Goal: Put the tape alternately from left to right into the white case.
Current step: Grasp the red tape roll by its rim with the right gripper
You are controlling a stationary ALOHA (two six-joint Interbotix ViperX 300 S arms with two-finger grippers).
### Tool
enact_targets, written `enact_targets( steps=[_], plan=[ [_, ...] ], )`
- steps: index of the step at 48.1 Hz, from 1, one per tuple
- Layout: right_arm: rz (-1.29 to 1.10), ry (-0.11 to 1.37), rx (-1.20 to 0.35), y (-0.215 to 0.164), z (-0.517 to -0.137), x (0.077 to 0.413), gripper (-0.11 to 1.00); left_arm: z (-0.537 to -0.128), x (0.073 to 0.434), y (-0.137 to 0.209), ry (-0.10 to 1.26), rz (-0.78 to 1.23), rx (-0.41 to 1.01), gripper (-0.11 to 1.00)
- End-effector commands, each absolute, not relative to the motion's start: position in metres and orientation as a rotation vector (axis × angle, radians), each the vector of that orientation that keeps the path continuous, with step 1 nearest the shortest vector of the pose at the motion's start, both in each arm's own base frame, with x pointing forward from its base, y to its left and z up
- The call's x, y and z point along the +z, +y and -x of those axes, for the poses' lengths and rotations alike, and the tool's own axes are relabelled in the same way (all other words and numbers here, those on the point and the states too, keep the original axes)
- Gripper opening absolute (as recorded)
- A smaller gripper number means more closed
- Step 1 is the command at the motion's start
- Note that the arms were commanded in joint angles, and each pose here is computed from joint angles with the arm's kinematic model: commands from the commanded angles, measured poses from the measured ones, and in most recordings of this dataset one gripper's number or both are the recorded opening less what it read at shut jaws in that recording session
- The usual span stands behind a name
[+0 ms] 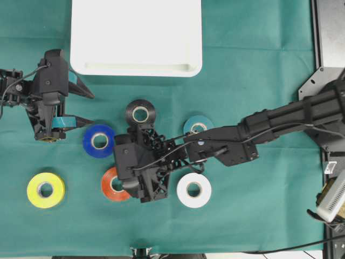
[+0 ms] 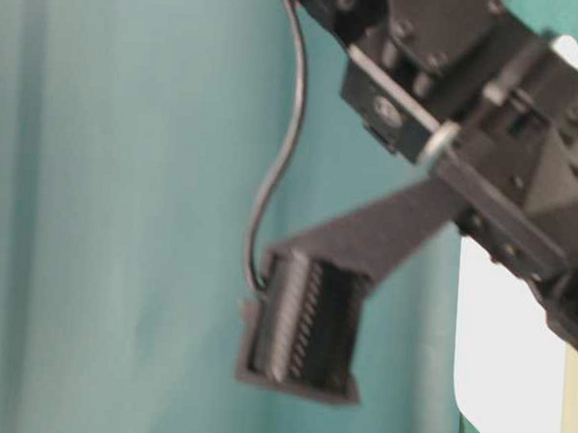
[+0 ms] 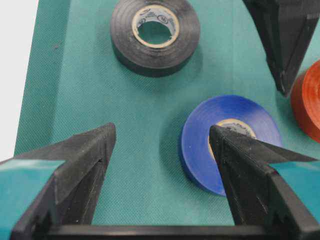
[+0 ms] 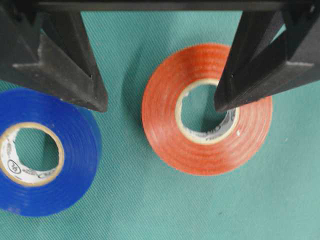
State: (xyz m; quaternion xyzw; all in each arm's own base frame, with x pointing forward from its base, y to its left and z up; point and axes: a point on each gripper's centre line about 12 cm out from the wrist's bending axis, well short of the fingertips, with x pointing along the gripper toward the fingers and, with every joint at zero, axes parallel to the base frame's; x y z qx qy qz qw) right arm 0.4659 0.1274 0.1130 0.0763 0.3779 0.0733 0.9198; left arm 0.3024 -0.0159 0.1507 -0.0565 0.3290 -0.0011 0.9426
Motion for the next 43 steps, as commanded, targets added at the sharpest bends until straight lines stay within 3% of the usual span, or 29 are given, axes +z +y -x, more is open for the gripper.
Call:
enact_targets(
  steps=[1, 43],
  plan=[
    [-0.166, 0.736, 0.156, 0.13, -0.475, 0.129, 0.71, -0.305, 0.155, -0.015, 0.652, 0.118, 0.0, 0.79],
    [-0.247, 0.817, 0.086, 0.121, -0.479, 0.109, 0.59, -0.302, 0.152, -0.015, 0.661, 0.12, 0.001, 0.79]
  ],
)
